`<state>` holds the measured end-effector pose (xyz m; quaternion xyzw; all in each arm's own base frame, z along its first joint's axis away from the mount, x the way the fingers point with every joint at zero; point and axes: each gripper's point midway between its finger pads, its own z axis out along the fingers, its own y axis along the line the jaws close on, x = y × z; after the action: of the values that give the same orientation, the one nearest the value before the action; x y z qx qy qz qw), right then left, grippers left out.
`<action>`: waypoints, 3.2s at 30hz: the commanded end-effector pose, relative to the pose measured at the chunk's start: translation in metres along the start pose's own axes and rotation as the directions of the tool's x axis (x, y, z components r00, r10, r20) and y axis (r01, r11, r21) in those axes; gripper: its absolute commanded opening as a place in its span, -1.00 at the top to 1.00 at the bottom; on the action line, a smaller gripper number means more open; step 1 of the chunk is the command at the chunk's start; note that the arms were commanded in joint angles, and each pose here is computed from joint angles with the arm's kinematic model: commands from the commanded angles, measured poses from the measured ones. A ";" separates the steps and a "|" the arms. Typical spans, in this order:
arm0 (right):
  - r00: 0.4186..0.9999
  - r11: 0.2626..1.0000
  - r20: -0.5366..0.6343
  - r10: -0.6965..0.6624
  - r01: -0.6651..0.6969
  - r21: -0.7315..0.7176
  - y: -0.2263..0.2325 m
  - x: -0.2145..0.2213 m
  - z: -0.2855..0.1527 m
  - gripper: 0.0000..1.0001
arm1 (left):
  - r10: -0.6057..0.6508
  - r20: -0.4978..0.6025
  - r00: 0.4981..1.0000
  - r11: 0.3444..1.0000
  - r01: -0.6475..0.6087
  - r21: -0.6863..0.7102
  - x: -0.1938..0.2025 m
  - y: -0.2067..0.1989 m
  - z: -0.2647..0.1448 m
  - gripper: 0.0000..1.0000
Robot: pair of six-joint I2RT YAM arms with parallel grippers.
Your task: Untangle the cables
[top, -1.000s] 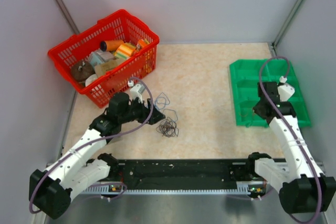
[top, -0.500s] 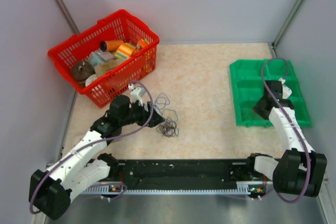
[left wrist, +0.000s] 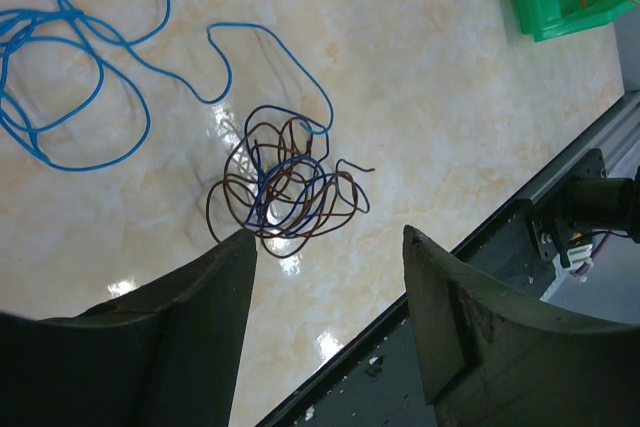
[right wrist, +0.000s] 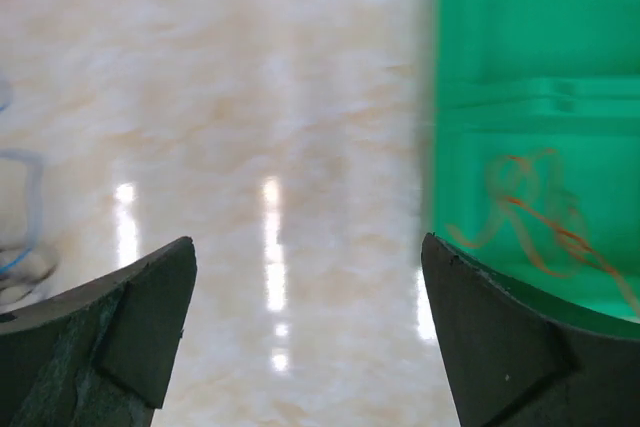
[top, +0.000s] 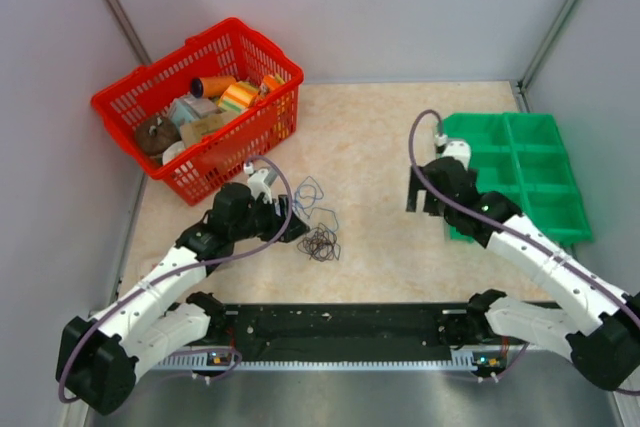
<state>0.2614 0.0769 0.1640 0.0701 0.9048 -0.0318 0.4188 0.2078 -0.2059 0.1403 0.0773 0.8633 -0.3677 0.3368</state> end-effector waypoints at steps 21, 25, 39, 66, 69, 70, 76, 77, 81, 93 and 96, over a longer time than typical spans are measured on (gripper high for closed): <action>0.990 0.619 -0.004 -0.141 0.085 -0.781 0.289 0.024 0.033 -0.55 | -0.242 0.205 0.948 0.949 0.276 -0.155 0.004 0.037 -0.016 0.12; 0.988 0.596 0.025 -0.155 0.113 -0.795 0.315 0.013 0.056 -0.61 | -0.200 0.343 0.918 0.956 0.259 -0.136 -0.009 0.036 -0.043 -0.07; 0.934 0.719 0.012 -0.357 0.283 -0.635 0.315 0.038 0.147 -0.28 | -0.209 0.383 0.900 0.950 0.280 -0.140 -0.007 0.035 -0.067 -0.11; 0.935 0.788 0.300 -0.189 0.327 -0.522 0.277 -0.046 0.023 1.00 | -0.193 0.357 0.914 0.972 0.227 -0.055 -0.038 -0.002 -0.067 -0.25; 0.929 0.762 0.346 -0.135 0.320 -0.563 0.262 -0.077 -0.024 1.00 | -0.161 0.364 0.917 0.985 0.172 0.003 -0.054 -0.022 -0.072 -0.40; 0.926 0.752 0.361 -0.115 0.319 -0.577 0.258 -0.086 -0.038 1.00 | -0.139 0.363 0.921 0.990 0.137 0.031 -0.060 -0.031 -0.073 -0.44; 0.921 0.663 0.389 -0.006 0.295 -0.688 0.245 -0.122 -0.109 1.00 | -0.061 0.328 0.943 0.985 0.004 0.172 -0.072 -0.069 -0.072 -0.57; 0.920 0.642 0.392 0.016 0.291 -0.709 0.242 -0.127 -0.122 1.00 | -0.050 0.323 0.945 0.977 -0.021 0.213 -0.072 -0.077 -0.073 -0.60; 0.918 0.571 0.385 0.093 0.268 -0.776 0.230 -0.143 -0.166 1.00 | -0.009 0.302 0.953 0.933 -0.101 0.346 -0.073 -0.106 -0.076 -0.68; 0.940 0.411 0.233 0.251 0.114 -0.904 0.217 -0.155 -0.229 1.00 | -0.029 0.225 0.974 0.910 -0.068 0.410 -0.057 -0.117 -0.048 -0.15; 0.939 0.379 0.200 0.279 0.083 -0.922 0.217 -0.157 -0.237 1.00 | -0.039 0.200 0.979 0.926 -0.040 0.375 -0.043 -0.110 -0.038 -0.22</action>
<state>0.2339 0.3042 0.3975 -0.1493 0.7139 0.4292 0.5328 0.1773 -0.2486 0.2652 0.1129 0.7307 -0.5435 0.3974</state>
